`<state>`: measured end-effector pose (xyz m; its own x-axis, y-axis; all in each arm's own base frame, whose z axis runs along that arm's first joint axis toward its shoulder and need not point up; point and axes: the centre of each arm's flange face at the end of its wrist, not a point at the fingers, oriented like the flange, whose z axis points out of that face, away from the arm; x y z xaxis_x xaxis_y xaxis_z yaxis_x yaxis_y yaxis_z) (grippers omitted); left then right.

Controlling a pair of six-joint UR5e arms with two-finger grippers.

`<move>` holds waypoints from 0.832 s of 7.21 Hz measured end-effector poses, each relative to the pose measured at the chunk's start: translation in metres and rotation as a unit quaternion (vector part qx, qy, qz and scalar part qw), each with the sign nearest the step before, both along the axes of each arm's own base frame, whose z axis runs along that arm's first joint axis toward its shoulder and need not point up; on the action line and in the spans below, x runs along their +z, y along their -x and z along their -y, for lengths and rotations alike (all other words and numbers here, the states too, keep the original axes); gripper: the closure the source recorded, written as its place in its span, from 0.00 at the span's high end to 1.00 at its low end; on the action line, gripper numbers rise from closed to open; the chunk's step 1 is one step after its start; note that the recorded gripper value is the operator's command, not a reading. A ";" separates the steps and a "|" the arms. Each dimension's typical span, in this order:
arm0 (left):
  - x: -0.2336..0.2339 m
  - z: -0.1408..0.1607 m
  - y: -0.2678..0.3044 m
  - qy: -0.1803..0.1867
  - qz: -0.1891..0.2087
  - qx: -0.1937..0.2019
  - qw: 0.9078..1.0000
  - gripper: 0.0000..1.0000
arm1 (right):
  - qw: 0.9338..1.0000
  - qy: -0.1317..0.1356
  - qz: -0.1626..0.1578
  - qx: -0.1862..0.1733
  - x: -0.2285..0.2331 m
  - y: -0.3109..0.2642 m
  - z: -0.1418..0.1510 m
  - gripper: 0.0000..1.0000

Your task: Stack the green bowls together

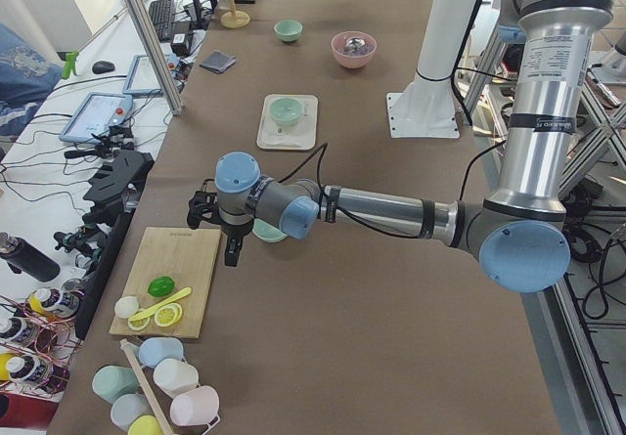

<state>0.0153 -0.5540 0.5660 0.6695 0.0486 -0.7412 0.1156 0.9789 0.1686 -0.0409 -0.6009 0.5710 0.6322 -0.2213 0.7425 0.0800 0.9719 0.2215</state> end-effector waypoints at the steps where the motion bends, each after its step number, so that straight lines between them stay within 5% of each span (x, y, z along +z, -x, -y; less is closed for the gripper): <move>1: -0.001 -0.006 -0.001 -0.005 -0.015 0.004 1.000 0.98 | 1.000 0.001 -0.001 0.000 0.000 0.001 0.000 1.00; 6: 0.006 -0.037 -0.001 -0.023 -0.054 0.010 0.998 0.98 | 1.000 0.003 -0.002 -0.010 -0.003 0.020 0.004 1.00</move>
